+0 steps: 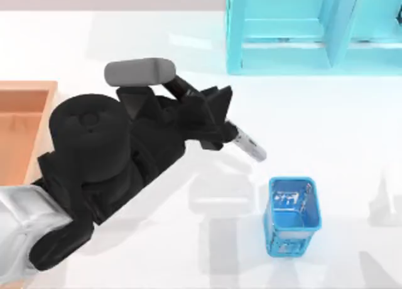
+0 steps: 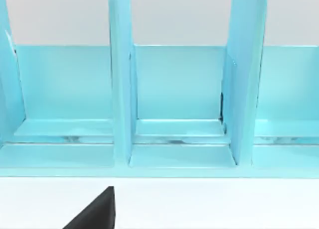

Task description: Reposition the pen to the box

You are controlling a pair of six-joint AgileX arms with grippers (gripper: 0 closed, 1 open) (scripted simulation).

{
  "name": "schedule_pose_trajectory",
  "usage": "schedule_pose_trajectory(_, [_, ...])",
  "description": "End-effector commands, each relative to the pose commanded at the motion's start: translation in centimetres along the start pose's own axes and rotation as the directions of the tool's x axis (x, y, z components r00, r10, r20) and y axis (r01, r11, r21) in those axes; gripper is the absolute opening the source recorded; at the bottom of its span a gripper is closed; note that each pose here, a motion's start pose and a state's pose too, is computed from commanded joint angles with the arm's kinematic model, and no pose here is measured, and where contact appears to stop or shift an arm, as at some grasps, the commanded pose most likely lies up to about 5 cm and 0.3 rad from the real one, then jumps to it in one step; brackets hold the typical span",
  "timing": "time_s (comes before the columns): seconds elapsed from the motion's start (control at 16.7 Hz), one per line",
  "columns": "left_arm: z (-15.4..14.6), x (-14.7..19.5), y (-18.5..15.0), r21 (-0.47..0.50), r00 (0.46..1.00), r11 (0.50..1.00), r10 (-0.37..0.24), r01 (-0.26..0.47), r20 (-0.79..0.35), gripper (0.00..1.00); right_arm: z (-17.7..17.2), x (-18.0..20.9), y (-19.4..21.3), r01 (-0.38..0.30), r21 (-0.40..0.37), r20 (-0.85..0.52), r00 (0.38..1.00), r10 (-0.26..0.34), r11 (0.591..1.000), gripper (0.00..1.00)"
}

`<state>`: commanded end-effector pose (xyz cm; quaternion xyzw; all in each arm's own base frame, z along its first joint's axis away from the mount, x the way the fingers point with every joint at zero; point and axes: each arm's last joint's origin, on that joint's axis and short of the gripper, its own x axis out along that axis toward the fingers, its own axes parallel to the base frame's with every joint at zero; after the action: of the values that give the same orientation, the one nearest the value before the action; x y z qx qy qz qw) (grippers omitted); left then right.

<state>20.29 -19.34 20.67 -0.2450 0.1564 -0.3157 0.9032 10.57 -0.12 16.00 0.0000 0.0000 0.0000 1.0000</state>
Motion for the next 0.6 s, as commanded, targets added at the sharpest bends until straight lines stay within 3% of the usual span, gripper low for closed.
schedule_pose_trajectory(0.24, [3.0,-3.5,0.7,-0.008,1.000,1.000,-0.006,0.006,-0.009,0.00,0.0,0.0,0.0,0.000,0.000,0.000,1.000,0.000,1.000,1.00])
schedule_pose_trajectory(0.6, [2.9,-4.8,1.4,0.002,0.999,1.000,-0.015,0.016,-0.048,0.00,0.0,0.0,0.0,0.000,0.000,0.000,1.000,0.000,1.000,1.00])
